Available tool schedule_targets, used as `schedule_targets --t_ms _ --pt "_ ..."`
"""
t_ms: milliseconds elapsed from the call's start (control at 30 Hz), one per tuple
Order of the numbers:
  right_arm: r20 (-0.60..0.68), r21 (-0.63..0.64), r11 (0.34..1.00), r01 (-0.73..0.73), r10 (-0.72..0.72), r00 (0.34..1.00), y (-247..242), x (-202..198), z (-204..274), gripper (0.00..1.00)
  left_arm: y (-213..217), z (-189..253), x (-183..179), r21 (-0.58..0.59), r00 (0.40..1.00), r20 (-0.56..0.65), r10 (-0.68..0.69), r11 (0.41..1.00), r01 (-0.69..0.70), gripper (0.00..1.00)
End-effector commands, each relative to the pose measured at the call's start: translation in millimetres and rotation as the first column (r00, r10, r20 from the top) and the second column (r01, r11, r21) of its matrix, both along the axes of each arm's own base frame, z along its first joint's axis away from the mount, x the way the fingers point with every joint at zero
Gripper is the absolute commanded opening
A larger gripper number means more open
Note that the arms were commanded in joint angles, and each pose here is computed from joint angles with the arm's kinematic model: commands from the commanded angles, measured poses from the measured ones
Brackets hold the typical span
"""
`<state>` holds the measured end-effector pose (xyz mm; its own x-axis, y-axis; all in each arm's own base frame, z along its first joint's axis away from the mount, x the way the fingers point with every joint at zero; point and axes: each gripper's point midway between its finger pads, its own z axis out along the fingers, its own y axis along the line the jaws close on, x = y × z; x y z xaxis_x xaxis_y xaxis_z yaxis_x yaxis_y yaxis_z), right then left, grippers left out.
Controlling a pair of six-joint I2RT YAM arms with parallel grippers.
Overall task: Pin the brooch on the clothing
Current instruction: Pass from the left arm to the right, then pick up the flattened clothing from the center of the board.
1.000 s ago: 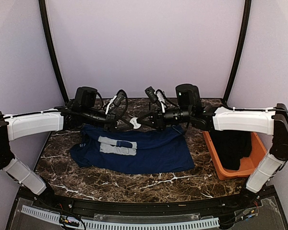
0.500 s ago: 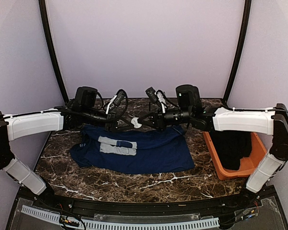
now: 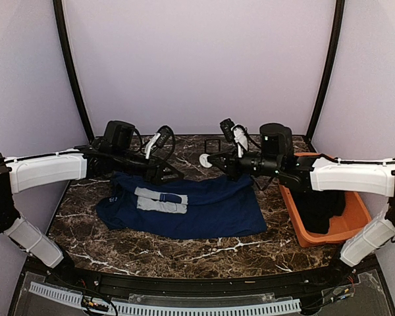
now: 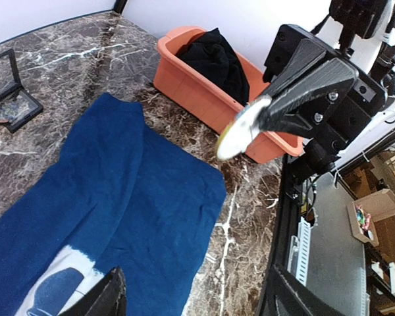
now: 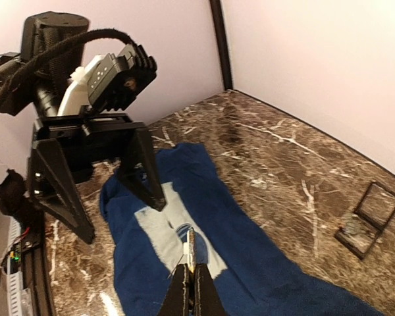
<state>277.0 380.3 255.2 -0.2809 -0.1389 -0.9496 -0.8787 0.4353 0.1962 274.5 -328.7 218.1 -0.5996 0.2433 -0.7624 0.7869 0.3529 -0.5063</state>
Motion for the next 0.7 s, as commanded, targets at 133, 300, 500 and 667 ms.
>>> schedule_targets --t_ms 133,300,500,667 --pt "0.121 -0.178 0.842 0.510 -0.495 0.860 -57 55 -28 0.00 19 -13 21 0.132 0.991 0.087 0.105 0.984 -0.116 0.99" --pt "0.022 -0.209 0.830 0.518 -0.526 0.850 -54 48 -44 0.00 28 -26 36 0.231 0.980 0.134 0.144 0.958 -0.172 0.99" --pt "-0.096 -0.204 0.755 0.623 -0.649 0.755 -74 50 -53 0.00 28 -18 57 0.243 0.963 0.203 0.179 0.943 -0.226 0.99" --pt "-0.127 -0.314 0.623 0.716 -0.775 0.619 -99 54 -60 0.00 -3 -35 53 0.284 0.972 0.237 0.000 0.956 -0.069 0.99"
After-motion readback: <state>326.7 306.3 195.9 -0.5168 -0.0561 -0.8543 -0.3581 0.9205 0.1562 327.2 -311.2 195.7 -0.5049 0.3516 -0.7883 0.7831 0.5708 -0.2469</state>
